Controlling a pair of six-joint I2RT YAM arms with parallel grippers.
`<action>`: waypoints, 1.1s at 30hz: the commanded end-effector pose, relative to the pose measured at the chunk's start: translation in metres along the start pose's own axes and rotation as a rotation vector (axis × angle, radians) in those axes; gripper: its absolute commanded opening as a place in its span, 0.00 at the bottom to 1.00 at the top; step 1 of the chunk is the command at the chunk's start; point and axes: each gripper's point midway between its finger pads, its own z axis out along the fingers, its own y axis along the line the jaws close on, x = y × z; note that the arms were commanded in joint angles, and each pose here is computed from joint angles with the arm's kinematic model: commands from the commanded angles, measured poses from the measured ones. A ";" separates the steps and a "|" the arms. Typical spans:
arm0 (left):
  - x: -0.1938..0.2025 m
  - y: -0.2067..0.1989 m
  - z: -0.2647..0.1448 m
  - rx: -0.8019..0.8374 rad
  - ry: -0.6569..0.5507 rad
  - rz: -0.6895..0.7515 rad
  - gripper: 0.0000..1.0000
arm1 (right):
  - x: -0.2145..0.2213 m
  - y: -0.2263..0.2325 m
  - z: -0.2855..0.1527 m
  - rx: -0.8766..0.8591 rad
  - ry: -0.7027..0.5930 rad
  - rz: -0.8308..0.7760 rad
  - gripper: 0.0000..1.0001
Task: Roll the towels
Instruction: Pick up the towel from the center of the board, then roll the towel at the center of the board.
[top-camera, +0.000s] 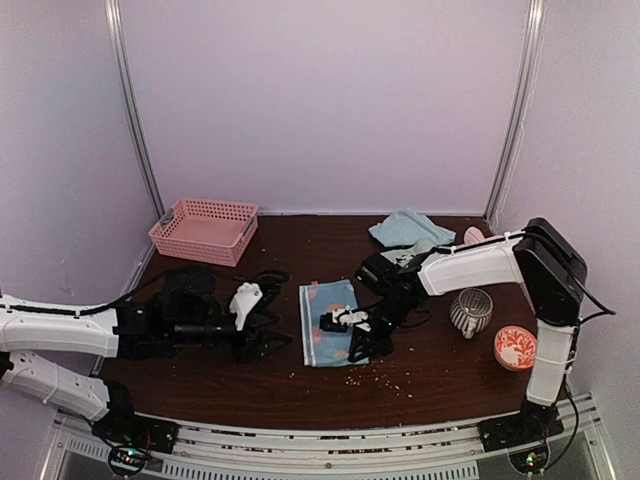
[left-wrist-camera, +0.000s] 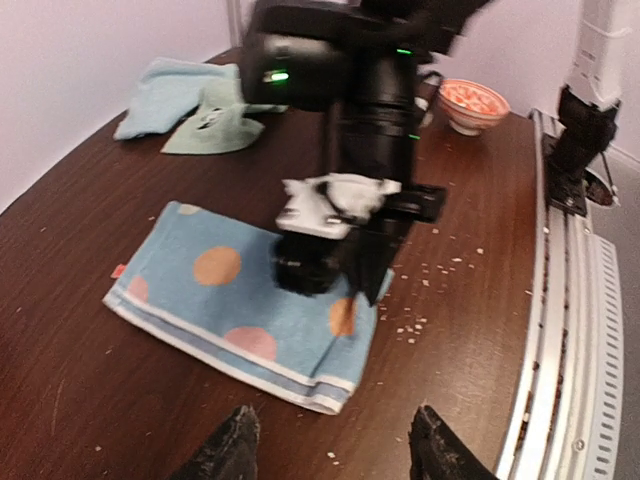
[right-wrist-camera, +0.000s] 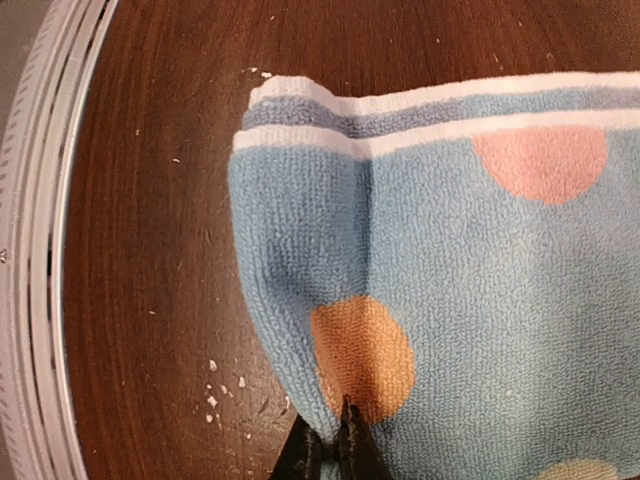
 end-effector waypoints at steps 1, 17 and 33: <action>-0.002 -0.045 0.014 0.140 -0.013 0.154 0.53 | 0.013 0.020 -0.004 -0.228 -0.001 0.136 0.03; 0.030 -0.064 0.136 0.078 0.269 0.487 0.55 | 0.025 0.006 0.001 -0.302 0.020 0.244 0.02; 0.074 -0.043 0.164 -0.007 0.391 0.569 0.47 | 0.026 0.003 0.003 -0.304 0.017 0.261 0.03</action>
